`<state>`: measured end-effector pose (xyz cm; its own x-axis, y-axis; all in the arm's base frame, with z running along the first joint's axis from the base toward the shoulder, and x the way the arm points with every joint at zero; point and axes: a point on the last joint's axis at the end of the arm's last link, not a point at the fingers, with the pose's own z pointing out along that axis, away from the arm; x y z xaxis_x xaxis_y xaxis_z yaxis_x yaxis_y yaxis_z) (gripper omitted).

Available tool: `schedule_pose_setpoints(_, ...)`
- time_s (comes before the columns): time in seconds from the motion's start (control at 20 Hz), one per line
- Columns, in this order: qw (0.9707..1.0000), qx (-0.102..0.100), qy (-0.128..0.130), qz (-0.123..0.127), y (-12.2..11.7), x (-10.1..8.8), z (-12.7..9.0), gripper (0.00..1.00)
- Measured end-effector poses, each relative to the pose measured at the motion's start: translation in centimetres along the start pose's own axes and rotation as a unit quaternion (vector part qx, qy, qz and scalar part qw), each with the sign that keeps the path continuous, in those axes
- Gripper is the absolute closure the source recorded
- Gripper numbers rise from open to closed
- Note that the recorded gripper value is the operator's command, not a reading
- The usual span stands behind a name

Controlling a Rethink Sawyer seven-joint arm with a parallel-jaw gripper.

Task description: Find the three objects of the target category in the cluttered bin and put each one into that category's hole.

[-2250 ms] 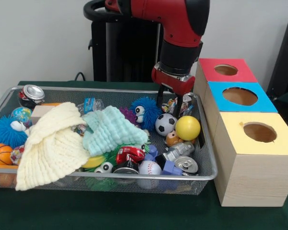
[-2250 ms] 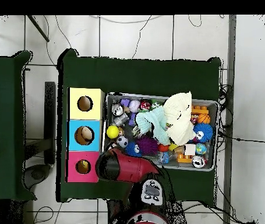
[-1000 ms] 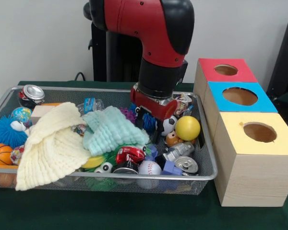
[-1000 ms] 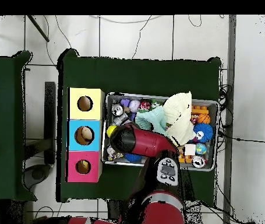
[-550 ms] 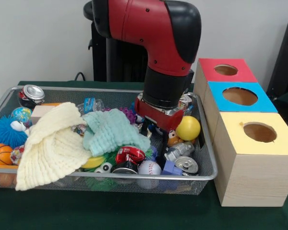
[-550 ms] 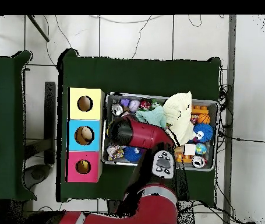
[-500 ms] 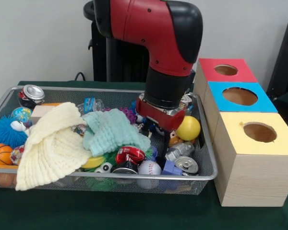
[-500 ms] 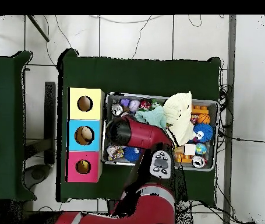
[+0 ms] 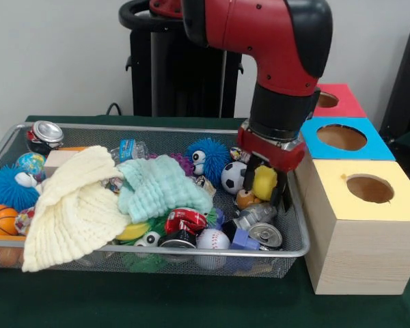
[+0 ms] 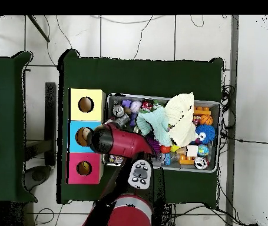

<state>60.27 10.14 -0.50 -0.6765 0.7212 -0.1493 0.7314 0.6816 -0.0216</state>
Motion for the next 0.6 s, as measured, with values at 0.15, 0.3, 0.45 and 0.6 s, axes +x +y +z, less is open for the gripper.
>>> schedule_pose_setpoints(0.15, 0.9999, 0.001, -0.002, 0.012, -0.7, 1.2, -0.8, 0.00)
schedule_pose_setpoints(0.3, 0.9996, -0.006, -0.017, 0.024, -1.2, 1.4, -1.4, 0.00)
schedule_pose_setpoints(0.45, 0.9988, -0.013, -0.031, 0.034, -1.5, 1.9, -1.2, 0.00)
schedule_pose_setpoints(0.6, 0.9982, -0.015, -0.040, 0.042, -1.9, 2.3, -0.7, 0.00)
